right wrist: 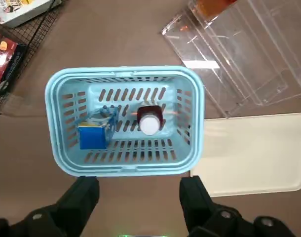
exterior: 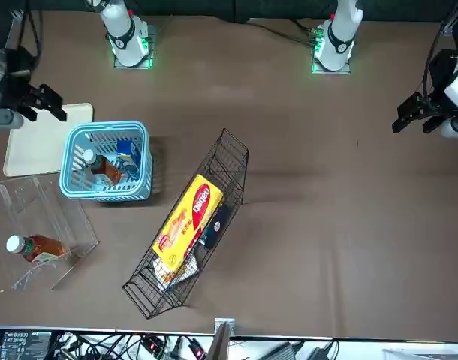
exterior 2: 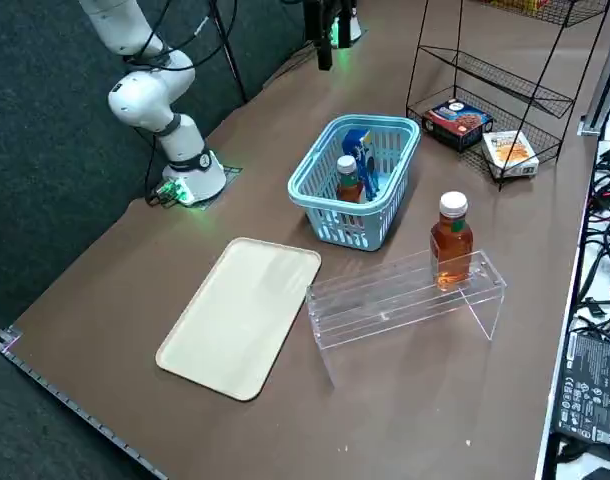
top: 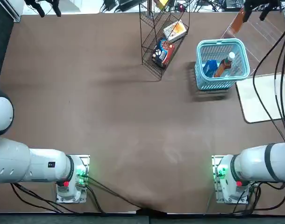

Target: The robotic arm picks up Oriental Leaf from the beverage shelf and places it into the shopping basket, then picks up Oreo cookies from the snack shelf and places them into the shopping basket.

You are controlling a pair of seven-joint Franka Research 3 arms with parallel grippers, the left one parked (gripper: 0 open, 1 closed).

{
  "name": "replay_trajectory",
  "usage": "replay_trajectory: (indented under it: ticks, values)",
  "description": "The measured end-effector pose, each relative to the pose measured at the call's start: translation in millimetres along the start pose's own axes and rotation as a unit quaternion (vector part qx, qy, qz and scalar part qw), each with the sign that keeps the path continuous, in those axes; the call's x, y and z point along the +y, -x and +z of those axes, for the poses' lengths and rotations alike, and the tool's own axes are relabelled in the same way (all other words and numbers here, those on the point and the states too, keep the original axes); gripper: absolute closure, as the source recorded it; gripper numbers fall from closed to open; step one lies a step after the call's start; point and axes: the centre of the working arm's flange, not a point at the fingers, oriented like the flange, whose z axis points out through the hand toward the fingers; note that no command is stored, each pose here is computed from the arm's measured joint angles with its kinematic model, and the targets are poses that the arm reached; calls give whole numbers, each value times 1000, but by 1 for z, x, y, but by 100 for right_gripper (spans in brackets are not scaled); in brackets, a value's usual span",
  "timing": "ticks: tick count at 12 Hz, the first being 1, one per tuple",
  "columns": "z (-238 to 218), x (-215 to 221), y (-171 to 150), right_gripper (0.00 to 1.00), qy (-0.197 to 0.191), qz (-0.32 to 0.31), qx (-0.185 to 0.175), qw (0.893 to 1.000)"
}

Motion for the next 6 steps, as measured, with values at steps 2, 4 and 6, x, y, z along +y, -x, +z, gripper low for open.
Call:
replay_trajectory:
  ticks: [2,4,6]
  values:
    - [-5,14,4,0,-1,-2,4,1000]
    - [-5,19,4,0,-2,-3,4,1000]
    - [-4,18,3,0,-2,-3,3,1000]
